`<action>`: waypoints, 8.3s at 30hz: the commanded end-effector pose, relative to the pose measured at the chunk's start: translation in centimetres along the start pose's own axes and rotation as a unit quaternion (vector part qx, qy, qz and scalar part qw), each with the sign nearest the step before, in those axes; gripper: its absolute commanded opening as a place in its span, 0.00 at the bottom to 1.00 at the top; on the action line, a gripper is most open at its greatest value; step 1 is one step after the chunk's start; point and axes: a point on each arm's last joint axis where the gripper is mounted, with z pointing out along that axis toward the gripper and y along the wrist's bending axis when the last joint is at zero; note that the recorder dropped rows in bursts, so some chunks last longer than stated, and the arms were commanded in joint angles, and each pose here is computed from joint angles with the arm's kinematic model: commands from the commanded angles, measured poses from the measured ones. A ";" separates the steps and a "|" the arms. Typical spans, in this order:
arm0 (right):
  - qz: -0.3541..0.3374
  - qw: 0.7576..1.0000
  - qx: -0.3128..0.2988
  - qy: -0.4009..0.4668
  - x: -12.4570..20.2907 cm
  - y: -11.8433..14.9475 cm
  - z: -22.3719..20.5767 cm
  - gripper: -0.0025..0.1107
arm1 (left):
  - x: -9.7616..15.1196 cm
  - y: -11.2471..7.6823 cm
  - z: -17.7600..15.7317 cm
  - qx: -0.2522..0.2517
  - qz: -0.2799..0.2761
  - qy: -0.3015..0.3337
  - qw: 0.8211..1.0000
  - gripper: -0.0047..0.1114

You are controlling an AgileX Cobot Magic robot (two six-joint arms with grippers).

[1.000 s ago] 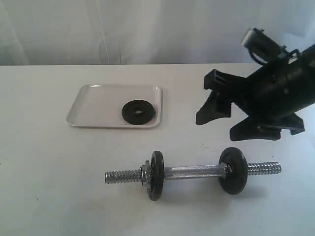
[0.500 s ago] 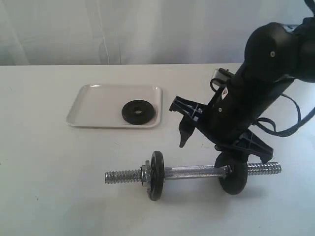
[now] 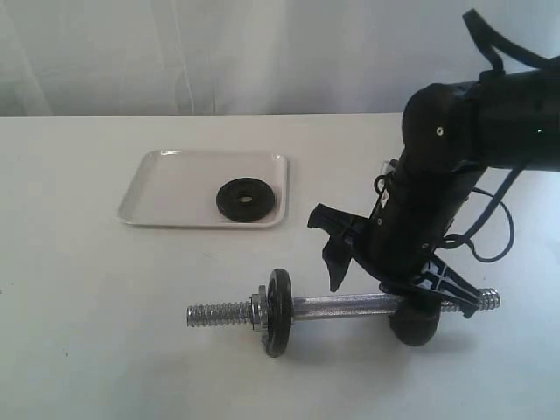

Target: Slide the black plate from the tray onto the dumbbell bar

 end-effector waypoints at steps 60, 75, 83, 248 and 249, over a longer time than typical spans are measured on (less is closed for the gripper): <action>-0.063 0.996 0.057 -0.040 -1.9 0.0 5.1 0.37 | 0.1 -0.4 -0.2 0.016 -0.006 0.008 1.000 0.04; -0.228 0.969 0.079 -0.056 -2.4 -0.2 5.0 0.18 | 0.1 -0.4 -0.2 0.016 0.003 0.008 1.000 0.04; -0.320 0.941 0.085 -0.062 -2.6 -0.1 5.0 0.02 | 0.1 -0.4 -0.2 0.016 0.005 0.008 1.000 0.04; -0.774 0.592 -0.100 -0.203 -5.4 0.9 -1.4 0.02 | -12.3 -8.6 21.7 0.283 0.175 0.010 0.943 0.64; -0.773 0.594 -0.091 -0.204 -5.5 0.9 -1.3 0.02 | -12.4 -8.6 22.1 0.284 0.176 0.010 0.943 0.64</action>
